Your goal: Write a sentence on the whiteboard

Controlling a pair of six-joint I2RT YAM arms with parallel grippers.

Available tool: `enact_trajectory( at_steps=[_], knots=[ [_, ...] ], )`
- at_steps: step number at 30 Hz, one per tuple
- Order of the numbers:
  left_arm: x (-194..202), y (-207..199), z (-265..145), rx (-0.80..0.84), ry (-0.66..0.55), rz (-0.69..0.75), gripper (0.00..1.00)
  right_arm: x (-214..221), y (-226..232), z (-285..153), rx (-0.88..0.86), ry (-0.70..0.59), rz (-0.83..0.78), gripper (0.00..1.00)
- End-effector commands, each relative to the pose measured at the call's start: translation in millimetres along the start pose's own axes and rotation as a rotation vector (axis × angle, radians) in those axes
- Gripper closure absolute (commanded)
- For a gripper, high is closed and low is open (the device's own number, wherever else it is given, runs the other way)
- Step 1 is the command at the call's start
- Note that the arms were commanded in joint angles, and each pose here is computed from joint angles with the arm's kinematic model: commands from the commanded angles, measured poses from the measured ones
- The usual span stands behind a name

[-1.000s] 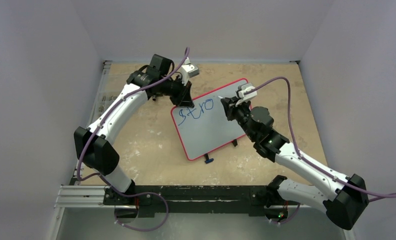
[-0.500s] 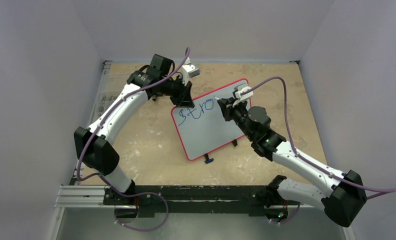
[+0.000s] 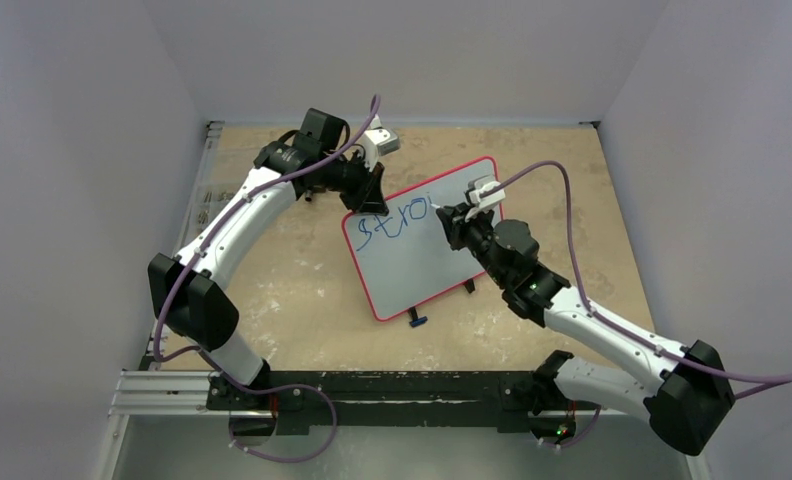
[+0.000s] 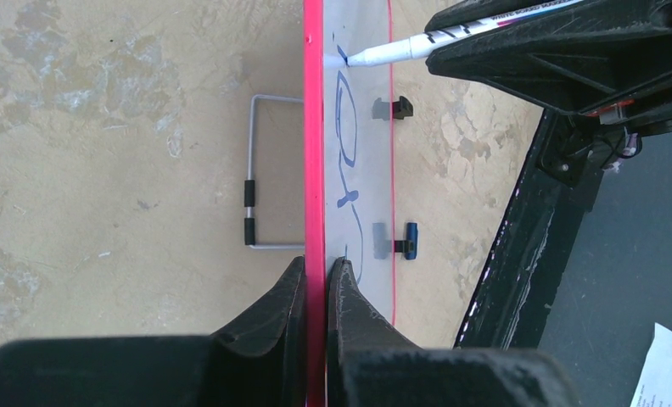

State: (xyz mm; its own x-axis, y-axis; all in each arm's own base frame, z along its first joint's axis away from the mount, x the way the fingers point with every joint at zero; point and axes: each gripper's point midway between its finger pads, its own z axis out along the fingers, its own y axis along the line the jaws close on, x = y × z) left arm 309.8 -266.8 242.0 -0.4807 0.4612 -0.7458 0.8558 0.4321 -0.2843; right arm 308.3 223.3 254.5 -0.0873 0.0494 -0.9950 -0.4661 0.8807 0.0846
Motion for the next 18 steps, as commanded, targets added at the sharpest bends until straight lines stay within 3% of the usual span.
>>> enact_trajectory(
  at_steps=[1,10,18],
  knots=[
    [21,17,3,-0.097,0.095,0.089,1.0,12,-6,-6,0.028,0.014,0.024,1.0],
    [21,16,4,-0.098,0.099,0.091,1.0,18,-8,-10,0.035,0.025,0.037,1.0],
    [22,15,5,-0.096,0.103,0.092,1.0,-5,-3,-4,0.017,-0.013,0.03,1.0]
  ],
)
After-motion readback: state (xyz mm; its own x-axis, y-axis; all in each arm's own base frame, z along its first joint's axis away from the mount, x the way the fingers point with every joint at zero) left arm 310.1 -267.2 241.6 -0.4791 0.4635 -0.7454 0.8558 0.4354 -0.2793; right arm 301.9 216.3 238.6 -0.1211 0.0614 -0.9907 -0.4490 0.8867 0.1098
